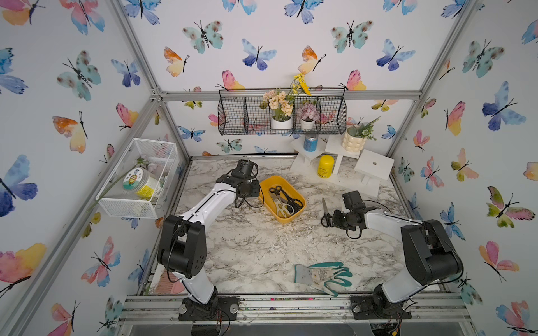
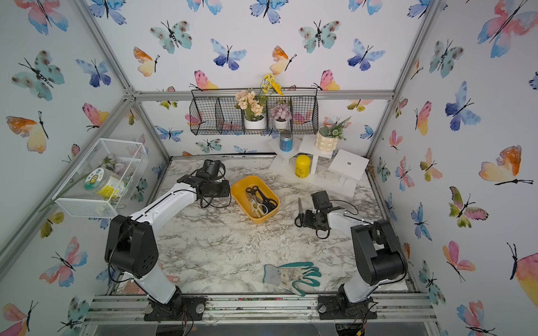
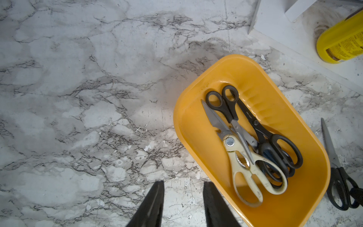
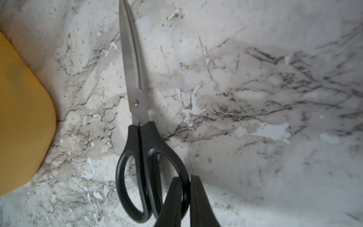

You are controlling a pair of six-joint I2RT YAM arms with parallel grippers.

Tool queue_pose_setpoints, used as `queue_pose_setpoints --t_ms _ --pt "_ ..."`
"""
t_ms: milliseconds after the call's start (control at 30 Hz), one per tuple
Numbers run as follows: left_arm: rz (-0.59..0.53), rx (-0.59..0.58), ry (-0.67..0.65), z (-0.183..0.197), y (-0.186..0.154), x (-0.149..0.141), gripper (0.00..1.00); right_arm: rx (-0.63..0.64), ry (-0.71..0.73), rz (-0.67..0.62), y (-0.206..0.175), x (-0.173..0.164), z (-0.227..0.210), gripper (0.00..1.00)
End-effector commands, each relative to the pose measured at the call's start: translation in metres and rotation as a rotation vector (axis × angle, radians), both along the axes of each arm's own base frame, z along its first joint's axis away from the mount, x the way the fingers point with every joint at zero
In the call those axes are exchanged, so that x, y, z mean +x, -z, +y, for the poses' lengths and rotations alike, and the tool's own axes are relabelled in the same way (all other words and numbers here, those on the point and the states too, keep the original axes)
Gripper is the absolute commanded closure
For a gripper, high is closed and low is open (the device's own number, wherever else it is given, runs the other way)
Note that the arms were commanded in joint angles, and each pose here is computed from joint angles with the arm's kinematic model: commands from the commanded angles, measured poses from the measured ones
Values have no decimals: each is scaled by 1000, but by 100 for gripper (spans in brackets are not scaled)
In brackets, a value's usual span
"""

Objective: Take the scissors out of the storage box
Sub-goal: Place the scissors at the center of the board, then pick up the scissors from the storage box.

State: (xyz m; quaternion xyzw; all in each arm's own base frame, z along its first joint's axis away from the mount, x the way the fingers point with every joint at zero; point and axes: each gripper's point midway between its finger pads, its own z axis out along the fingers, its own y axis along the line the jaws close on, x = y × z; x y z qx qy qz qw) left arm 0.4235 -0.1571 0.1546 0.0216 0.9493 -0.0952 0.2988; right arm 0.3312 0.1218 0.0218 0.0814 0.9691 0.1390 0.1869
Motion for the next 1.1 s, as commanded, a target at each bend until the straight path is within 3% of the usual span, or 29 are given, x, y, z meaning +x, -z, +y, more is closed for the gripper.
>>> queue_pose_setpoints --t_ms 0,200,400,733,1067 --pt "0 15 -11 2 3 -1 61 -7 -3 33 9 -6 -1 85" --pt "11 -3 -2 -3 6 -1 61 -39 -10 16 1 1 -5 73" --pt "10 -19 5 -9 4 1 61 -80 -62 -139 -53 33 3 72" --pt "23 -12 1 -7 10 -5 62 -47 -344 -278 -108 66 102 69" --pt "21 -5 -7 -1 11 -13 61 49 -495 -266 -97 92 185 69"
